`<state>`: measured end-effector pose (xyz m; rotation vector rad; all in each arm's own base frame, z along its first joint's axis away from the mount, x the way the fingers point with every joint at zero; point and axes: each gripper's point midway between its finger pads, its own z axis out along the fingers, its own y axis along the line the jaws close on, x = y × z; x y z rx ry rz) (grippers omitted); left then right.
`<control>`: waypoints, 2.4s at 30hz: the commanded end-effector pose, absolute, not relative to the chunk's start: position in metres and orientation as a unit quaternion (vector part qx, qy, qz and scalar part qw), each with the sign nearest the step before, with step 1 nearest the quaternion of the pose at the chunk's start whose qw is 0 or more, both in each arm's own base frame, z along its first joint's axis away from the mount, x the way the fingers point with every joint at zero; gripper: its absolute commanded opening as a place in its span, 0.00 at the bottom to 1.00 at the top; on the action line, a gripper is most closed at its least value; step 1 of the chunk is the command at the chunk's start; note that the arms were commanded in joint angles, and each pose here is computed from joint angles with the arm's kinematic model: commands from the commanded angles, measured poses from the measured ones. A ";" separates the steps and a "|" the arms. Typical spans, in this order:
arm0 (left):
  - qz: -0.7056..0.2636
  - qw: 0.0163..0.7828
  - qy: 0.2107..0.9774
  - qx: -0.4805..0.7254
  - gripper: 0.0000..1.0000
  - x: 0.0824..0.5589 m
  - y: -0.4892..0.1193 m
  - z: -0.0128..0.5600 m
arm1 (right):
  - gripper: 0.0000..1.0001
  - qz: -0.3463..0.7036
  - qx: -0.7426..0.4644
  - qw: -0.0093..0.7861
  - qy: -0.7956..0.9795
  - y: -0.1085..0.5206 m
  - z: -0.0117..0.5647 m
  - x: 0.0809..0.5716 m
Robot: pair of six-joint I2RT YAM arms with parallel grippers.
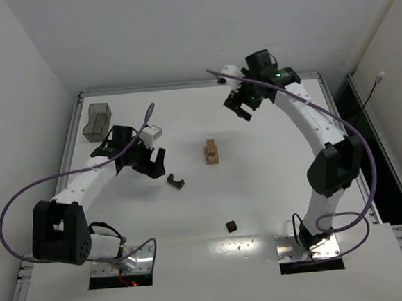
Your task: Build the wood block tower
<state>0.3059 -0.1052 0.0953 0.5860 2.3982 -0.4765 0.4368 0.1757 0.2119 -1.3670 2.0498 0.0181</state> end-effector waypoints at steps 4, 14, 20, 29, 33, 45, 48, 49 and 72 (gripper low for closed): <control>-0.157 0.302 0.842 0.419 0.71 0.275 -0.118 0.095 | 0.86 0.023 -0.369 0.354 0.859 0.092 0.192 0.448; -0.108 0.302 0.717 0.619 0.56 0.270 -0.130 0.082 | 0.86 0.061 -0.347 0.327 0.877 0.074 0.164 0.437; -0.083 0.343 0.628 0.693 0.69 0.270 -0.151 0.082 | 0.86 0.063 -0.341 0.315 0.883 0.069 0.153 0.437; -0.075 0.400 0.539 0.737 0.69 0.276 -0.177 0.086 | 0.86 0.060 -0.338 0.290 0.893 0.066 0.134 0.437; -0.079 0.396 0.525 0.749 0.66 0.275 -0.181 0.080 | 0.86 0.061 -0.338 0.287 0.894 0.066 0.133 0.440; -0.095 0.388 0.521 0.754 0.59 0.273 -0.188 0.067 | 0.86 0.065 -0.338 0.272 0.899 0.066 0.121 0.445; -0.104 0.381 0.516 0.760 0.58 0.268 -0.191 0.063 | 0.86 0.066 -0.338 0.269 0.900 0.066 0.120 0.446; -0.108 0.373 0.516 0.763 0.58 0.266 -0.189 0.058 | 0.86 0.066 -0.338 0.269 0.900 0.066 0.120 0.446; -0.142 0.313 0.533 0.773 0.41 0.260 -0.190 0.026 | 0.86 0.069 -0.337 0.255 0.904 0.067 0.109 0.448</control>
